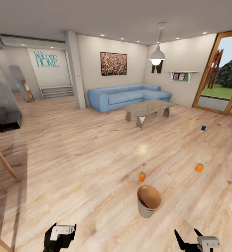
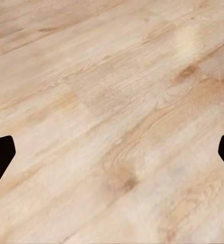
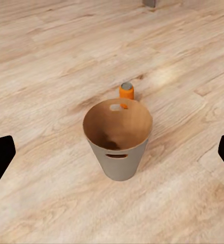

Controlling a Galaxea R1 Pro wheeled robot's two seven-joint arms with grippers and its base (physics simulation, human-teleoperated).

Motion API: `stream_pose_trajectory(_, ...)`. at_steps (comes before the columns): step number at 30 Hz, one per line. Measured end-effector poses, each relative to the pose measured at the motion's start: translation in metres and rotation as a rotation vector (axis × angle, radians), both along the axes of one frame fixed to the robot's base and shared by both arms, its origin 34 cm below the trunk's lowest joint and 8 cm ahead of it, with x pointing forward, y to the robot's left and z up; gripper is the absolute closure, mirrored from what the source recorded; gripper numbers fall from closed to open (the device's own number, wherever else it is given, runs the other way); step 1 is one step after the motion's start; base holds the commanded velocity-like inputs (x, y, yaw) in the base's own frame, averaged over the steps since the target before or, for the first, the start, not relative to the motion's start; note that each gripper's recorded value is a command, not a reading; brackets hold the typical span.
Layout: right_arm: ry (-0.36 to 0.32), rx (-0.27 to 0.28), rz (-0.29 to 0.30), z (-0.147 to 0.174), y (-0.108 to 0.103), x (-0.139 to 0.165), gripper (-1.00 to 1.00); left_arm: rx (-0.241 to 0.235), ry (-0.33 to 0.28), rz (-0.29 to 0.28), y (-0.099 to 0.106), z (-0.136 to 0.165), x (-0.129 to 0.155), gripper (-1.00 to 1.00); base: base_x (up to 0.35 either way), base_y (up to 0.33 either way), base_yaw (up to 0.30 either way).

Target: Put the three can of soda from the living room inside the tash can in the kitchen.

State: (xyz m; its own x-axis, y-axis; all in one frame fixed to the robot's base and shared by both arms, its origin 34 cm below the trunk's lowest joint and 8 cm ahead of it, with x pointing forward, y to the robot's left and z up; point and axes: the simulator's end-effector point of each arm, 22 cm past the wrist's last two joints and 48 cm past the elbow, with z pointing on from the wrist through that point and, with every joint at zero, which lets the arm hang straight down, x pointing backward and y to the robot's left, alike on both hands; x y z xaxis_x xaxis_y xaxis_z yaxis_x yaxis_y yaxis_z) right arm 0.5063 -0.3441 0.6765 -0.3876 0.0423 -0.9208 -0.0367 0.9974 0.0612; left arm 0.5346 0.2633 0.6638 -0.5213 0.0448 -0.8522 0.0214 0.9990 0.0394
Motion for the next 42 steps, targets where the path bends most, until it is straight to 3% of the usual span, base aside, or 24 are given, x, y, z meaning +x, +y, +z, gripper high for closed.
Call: stream_pose_trajectory(42,0.015,0.002,0.001,-0.0058,0.0004,-0.0036,-1.00,-0.001,0.000,-0.002,-0.0008,-0.0002,-0.0001,-1.00,0.290,0.000,0.000)
